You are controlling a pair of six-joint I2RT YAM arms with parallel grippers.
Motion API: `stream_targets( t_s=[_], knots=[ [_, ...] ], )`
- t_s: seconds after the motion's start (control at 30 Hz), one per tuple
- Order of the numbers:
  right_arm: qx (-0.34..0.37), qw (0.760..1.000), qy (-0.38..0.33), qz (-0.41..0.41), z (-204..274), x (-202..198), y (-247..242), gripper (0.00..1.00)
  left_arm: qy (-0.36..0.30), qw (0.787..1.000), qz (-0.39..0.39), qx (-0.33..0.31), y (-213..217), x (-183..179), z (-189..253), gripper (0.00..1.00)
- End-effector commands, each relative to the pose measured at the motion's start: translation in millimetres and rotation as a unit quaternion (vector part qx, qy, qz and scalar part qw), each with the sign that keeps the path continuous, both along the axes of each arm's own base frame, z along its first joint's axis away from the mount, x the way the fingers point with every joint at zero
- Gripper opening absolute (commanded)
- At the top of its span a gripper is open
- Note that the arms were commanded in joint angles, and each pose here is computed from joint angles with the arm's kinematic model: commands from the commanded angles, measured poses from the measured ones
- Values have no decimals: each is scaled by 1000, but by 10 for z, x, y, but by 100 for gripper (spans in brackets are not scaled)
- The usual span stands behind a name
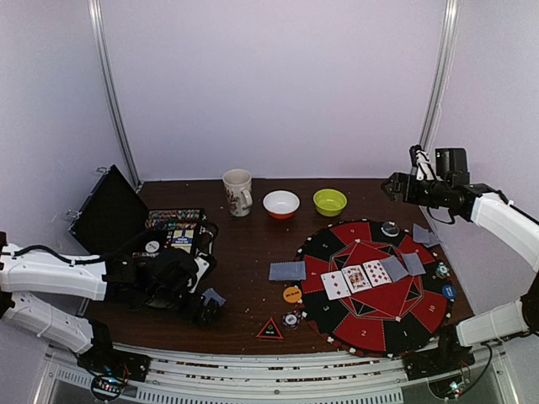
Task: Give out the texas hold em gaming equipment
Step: Place the poker card at the center of the board, then reset both arms
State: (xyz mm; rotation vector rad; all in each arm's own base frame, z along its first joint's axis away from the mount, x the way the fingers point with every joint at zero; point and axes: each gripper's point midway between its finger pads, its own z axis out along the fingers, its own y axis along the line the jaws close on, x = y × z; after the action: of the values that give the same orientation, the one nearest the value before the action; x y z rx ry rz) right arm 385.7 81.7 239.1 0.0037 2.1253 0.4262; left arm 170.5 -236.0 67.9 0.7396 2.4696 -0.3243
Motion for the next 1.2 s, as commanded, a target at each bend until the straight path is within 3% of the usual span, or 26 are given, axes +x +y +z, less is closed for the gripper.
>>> stream_targets(
  t_s=[0.0,0.07,0.17,0.33,0.37,0.47,0.63,0.8,0.97,1.1,1.17],
  knots=[
    [1,998,-61,-15,365,132,-104,100,-115,991,-1,-73,-218,301,931,98],
    [4,996,-77,-34,406,173,-220,100,-198,975,45,-86,-179,568,1435,98],
    [30,992,-106,-69,459,233,-460,100,-306,936,158,-68,163,1023,2046,98],
    [41,965,-195,-169,464,163,-1020,100,-379,861,333,-67,1287,1677,2430,98],
    [31,958,-212,-189,402,109,-1116,100,-408,828,380,-61,1636,1711,2477,98],
    [2,946,-234,-225,208,7,-1296,100,-465,761,451,-31,2227,1613,2489,98],
    [-12,942,-250,-224,-190,-63,-1305,100,-503,695,513,30,2792,1347,2083,98],
    [-18,941,-257,-218,-467,-71,-1292,100,-505,683,523,64,2994,1206,1647,98],
    [-34,946,-238,-219,-651,-166,-1274,100,-500,721,474,73,2875,1264,1294,98],
    [-45,949,-236,-207,-780,-170,-1223,100,-512,732,445,62,2780,1313,1159,98],
    [-47,951,-234,-194,-836,-136,-1177,100,-530,728,430,68,2749,1344,1192,98]
  ],
)
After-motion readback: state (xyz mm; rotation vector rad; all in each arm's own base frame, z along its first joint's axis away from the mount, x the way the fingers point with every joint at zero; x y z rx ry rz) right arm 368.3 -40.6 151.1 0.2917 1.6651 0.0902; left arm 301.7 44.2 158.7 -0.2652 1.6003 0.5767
